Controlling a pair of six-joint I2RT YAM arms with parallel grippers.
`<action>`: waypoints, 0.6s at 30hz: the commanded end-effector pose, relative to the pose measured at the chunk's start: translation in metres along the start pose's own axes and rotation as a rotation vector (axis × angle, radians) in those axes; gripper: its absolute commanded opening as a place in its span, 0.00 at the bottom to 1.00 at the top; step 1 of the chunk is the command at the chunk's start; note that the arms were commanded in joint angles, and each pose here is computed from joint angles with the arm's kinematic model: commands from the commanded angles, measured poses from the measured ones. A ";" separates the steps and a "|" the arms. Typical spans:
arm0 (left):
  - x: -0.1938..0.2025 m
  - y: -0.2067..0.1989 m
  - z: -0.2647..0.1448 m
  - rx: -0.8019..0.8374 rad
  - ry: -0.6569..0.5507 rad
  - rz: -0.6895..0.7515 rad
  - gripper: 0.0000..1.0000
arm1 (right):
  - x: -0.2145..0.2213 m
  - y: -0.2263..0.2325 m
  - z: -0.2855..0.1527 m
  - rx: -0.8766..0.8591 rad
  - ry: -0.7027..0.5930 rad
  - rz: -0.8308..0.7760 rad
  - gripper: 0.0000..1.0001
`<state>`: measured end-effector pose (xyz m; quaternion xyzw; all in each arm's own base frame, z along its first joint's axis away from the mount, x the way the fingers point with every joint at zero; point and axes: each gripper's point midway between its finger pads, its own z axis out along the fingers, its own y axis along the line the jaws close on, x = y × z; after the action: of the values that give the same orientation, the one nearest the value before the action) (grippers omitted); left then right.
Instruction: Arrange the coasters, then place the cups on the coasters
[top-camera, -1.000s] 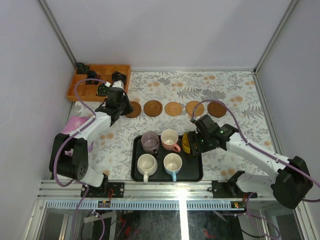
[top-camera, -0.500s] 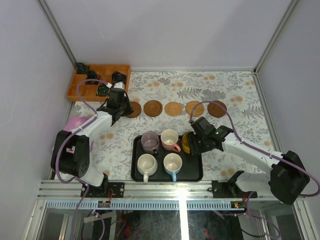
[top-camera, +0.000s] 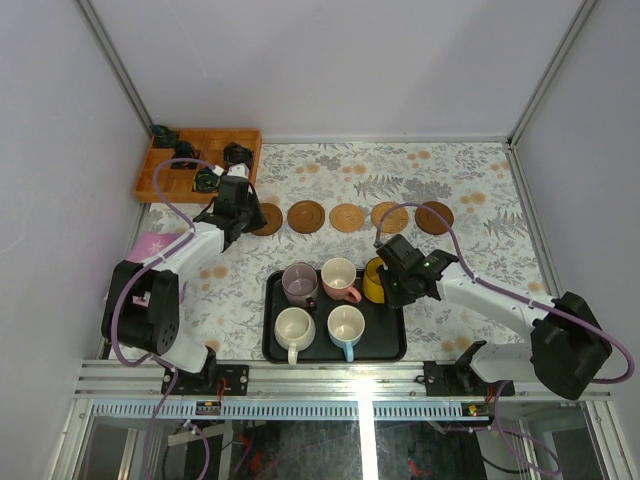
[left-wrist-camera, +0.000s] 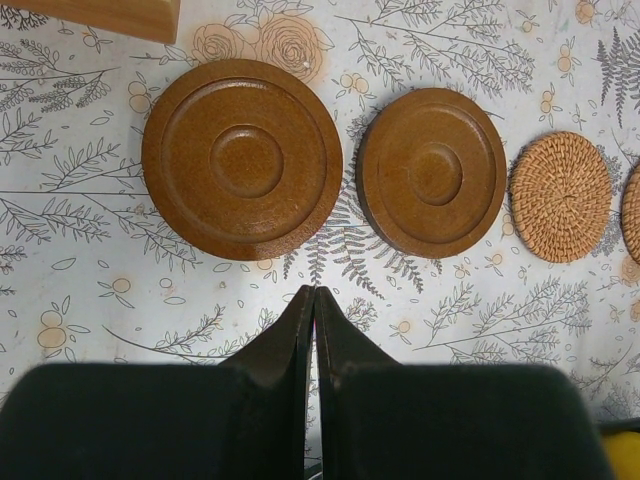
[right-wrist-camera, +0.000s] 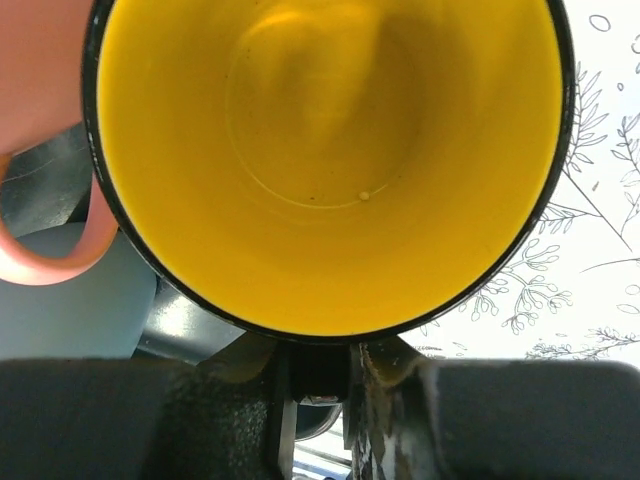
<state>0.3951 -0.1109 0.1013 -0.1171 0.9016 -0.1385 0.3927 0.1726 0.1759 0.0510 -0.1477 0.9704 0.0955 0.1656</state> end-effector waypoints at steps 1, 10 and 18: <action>-0.007 0.002 0.004 -0.011 -0.021 0.016 0.00 | -0.035 -0.001 -0.014 0.044 -0.114 0.014 0.00; -0.015 -0.002 0.004 0.001 -0.045 0.016 0.00 | -0.103 -0.024 -0.066 0.227 -0.359 0.034 0.00; -0.021 -0.006 0.004 0.016 -0.067 0.018 0.00 | -0.175 -0.087 -0.078 0.437 -0.535 0.076 0.00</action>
<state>0.3954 -0.1109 0.0994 -0.1171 0.9023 -0.1377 0.3913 0.2682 0.1483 0.1339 -0.0992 0.9346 -0.0276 0.3406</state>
